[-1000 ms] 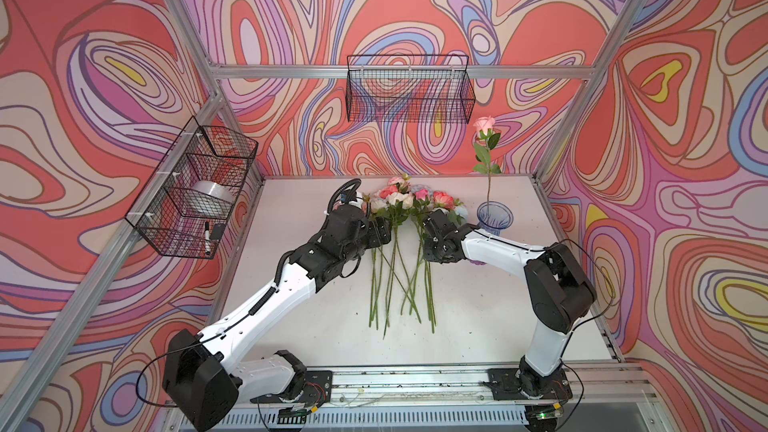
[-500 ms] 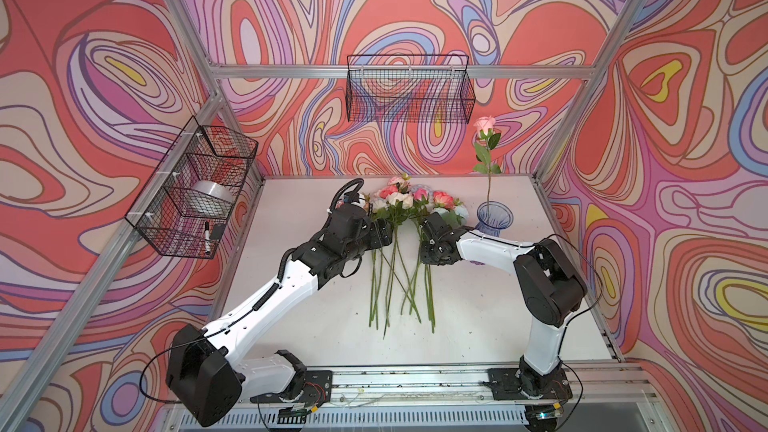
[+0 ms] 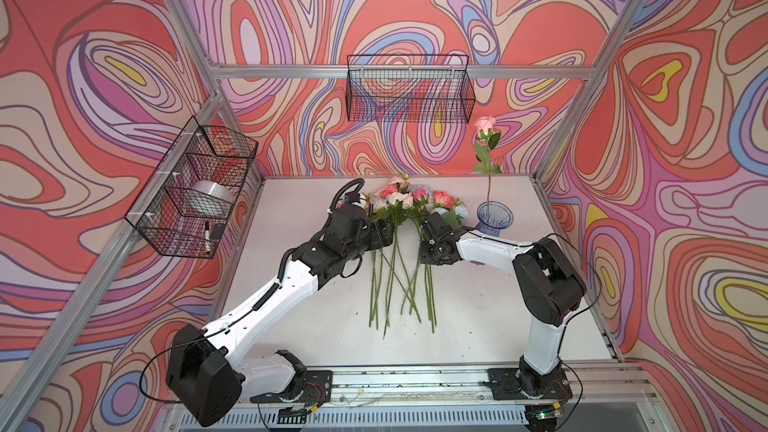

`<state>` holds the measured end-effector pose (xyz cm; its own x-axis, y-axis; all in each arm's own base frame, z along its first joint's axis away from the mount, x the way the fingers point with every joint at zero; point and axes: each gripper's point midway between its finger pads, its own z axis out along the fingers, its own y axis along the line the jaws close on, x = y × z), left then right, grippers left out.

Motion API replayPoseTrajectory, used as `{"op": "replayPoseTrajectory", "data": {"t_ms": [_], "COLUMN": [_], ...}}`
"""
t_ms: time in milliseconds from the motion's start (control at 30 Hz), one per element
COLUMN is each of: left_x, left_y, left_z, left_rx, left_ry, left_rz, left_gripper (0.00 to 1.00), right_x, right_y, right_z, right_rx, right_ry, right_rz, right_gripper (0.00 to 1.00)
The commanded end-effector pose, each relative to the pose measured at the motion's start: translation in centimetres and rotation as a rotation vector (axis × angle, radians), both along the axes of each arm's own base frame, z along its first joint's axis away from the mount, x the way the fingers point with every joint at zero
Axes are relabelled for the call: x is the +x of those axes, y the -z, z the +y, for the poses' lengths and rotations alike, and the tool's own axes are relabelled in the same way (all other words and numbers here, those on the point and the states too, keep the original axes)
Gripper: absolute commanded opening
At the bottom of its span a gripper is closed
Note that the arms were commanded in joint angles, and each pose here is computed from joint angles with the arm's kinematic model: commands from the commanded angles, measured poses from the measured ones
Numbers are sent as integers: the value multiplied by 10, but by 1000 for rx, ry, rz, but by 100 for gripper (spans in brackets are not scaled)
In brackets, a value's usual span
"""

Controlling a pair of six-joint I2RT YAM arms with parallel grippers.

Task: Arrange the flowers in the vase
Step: 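Move the right gripper back to the rose stems and grasp another stem, then lift the pink rose upward out of the bunch with the right gripper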

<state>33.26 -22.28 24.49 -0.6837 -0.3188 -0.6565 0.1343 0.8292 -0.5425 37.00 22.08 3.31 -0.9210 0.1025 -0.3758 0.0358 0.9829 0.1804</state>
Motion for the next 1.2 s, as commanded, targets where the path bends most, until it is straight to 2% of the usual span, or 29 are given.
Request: {"op": "replayPoseTrajectory", "data": {"t_ms": [0,800,1167], "left_x": [1,-1,-2], "left_y": [-12,-15,-31], "left_z": [2,1,-11], "left_rx": [-15,-16,-99], "left_ry": [-9,12,73], "left_rz": [-10,-24,-83], "left_gripper": [83,83,83], "right_x": [1,4,0], "right_y": [-17,-124,-211], "right_z": [-1,1,15], "right_rx": [24,162,281], "right_ry": [17,-24,-125], "right_rz": [-37,-288,-508], "right_gripper": [0,0,0]}}
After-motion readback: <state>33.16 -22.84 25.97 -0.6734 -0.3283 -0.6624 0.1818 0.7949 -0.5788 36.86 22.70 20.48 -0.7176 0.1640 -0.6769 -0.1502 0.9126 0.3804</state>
